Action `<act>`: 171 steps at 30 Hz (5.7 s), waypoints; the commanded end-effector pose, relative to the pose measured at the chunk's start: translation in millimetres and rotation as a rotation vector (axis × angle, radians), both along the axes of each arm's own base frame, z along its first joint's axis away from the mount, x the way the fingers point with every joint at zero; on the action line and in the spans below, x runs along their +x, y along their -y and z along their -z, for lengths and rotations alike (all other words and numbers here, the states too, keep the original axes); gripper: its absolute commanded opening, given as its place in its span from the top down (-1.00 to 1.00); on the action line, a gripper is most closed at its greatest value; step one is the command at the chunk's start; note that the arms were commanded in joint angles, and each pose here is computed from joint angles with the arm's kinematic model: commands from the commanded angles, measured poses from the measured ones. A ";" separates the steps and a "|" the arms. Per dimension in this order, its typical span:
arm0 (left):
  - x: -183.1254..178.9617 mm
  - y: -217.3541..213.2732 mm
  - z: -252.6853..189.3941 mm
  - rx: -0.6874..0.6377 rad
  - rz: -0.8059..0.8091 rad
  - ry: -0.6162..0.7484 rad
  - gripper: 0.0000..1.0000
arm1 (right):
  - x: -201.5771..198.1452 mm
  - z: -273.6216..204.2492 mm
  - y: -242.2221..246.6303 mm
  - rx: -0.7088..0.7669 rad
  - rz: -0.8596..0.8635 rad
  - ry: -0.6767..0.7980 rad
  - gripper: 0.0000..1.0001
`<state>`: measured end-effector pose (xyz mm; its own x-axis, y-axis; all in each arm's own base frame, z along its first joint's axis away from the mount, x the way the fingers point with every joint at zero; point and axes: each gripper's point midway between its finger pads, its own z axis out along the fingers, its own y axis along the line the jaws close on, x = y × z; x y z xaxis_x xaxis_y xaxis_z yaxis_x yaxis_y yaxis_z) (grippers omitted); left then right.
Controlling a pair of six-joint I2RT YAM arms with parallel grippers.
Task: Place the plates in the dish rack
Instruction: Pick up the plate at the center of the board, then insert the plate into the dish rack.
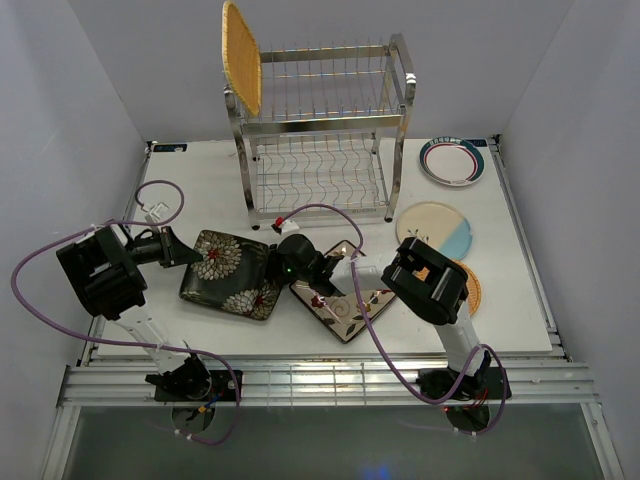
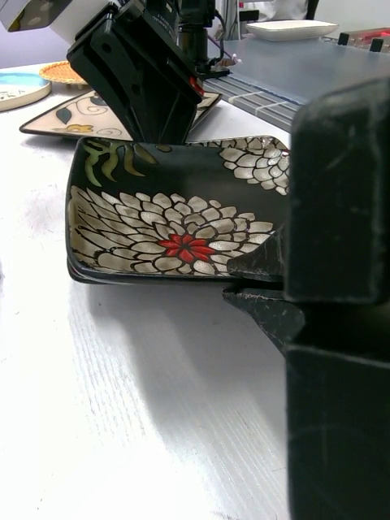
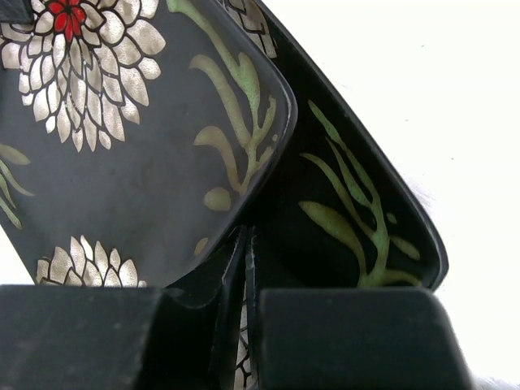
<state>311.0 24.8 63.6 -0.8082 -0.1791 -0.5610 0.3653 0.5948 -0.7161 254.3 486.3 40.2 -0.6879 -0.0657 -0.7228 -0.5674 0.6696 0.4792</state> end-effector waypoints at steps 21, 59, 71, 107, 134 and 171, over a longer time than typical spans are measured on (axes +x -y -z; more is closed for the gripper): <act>3.4 -2.6 -121.9 -0.067 -0.051 0.221 1.00 | 5.7 -39.4 5.0 0.070 0.031 0.077 0.78; -60.9 25.5 -374.9 0.393 -0.417 0.799 1.00 | -11.4 -98.2 63.4 0.153 0.071 0.210 -0.34; -78.2 36.6 -467.7 0.397 -0.488 0.945 1.00 | -10.2 -101.5 73.5 0.146 0.097 0.230 -0.97; -100.2 60.6 -547.8 0.264 -0.517 1.081 1.00 | -52.4 -143.4 51.7 0.287 -0.036 0.267 -0.97; -90.8 58.2 -546.6 0.202 -0.710 1.290 1.00 | -40.0 -135.8 46.7 0.235 -0.027 0.294 -0.97; -8.0 42.8 -607.6 0.149 -0.759 1.239 1.00 | -32.6 -141.8 55.8 0.217 0.033 0.302 -0.97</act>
